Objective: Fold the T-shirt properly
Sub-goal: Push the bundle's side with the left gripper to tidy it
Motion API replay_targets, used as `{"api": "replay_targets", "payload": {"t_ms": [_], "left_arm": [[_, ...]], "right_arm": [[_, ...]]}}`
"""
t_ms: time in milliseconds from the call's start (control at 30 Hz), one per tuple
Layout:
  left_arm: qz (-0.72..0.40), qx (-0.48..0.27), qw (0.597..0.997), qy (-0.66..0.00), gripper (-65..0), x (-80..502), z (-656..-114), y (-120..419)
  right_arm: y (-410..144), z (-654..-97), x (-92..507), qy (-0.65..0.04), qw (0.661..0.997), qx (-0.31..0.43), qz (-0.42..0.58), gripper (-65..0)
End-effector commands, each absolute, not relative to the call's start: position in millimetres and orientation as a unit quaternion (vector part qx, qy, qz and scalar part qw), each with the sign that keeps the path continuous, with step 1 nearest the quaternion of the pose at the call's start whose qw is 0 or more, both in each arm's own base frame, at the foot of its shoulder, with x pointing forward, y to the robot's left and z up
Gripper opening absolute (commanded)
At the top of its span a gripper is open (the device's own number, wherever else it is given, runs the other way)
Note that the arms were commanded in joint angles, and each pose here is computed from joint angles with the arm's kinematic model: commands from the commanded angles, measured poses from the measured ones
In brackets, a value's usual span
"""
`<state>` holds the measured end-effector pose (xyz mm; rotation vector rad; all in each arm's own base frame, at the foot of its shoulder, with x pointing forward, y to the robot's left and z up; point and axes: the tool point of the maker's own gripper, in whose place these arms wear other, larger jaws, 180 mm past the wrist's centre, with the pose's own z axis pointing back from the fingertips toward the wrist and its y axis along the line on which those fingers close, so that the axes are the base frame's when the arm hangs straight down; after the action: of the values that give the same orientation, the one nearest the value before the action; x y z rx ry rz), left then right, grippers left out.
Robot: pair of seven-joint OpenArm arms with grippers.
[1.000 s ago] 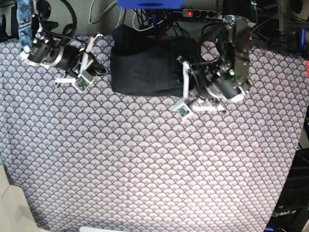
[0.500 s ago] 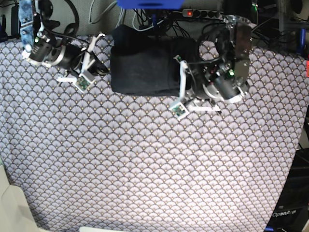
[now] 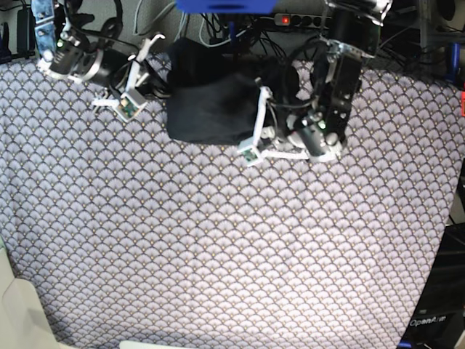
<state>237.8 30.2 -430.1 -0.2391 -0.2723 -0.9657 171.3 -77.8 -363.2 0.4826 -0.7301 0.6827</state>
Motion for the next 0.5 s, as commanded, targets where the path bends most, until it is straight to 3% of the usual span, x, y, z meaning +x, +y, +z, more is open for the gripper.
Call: {"api": "replay_targets", "payload": {"t_ms": [0, 467], "left_arm": [[-0.460, -0.091, 0.876, -0.111, -65.0, 238.7, -439.5, 42.6], [-0.452, -0.119, 0.874, -0.133, -65.0, 277.2, -447.7, -4.8]], "right_arm": [[-68.6, -352.2, 173.7, -0.366, 0.836, 0.246, 0.326, -65.0], [-62.9, -374.3, 160.7, -0.329, 0.843, 0.262, 0.337, -65.0]]}}
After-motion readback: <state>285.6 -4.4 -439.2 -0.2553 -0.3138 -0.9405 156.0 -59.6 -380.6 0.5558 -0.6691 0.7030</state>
